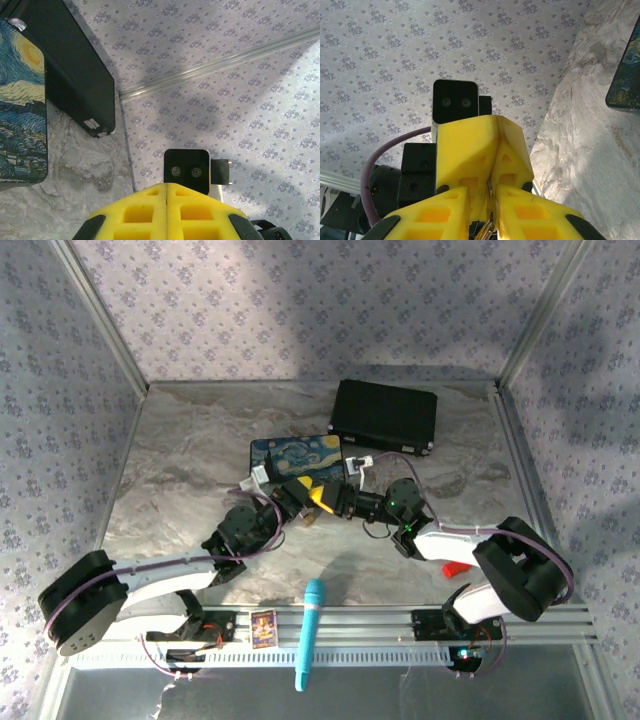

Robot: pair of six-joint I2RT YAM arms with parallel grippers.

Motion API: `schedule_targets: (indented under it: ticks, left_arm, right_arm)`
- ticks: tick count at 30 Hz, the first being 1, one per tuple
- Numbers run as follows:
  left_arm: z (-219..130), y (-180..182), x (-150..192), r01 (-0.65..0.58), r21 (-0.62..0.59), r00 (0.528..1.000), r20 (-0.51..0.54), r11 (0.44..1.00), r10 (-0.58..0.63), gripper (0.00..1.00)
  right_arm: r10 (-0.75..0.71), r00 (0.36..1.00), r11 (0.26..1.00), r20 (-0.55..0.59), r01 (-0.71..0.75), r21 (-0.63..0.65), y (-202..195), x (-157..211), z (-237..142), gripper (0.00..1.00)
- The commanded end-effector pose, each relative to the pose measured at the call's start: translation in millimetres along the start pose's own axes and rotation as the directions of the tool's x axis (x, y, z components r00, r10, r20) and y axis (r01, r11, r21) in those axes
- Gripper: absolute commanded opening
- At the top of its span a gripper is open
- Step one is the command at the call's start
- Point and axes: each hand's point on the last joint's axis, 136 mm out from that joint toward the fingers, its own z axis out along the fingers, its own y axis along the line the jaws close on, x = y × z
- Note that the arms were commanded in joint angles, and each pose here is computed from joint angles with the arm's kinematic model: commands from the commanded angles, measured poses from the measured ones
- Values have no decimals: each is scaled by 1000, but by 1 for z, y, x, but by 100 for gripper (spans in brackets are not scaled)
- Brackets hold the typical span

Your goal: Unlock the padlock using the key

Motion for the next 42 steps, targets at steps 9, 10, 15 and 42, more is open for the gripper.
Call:
schedule_targets:
  ticks: [9, 10, 15, 42]
  left_arm:
    - [-2, 4, -1, 10, -14, 1000, 12, 1000, -10, 0]
    - [-2, 7, -1, 5, -28, 1000, 12, 1000, -5, 3]
    - [-14, 42, -7, -60, -245, 998, 11, 968, 65, 86]
    - [-12, 190, 26, -422, -644, 901, -219, 638, 375, 63]
  right_arm:
    - [-34, 999, 999, 42, 34, -7, 3, -9, -9, 0]
    - [-40, 998, 999, 43, 40, 3, 2, -9, -10, 0]
    - [-32, 999, 982, 33, 25, 188, -38, -4, -32, 0]
    - [41, 999, 885, -26, -24, 465, -126, 24, -76, 0]
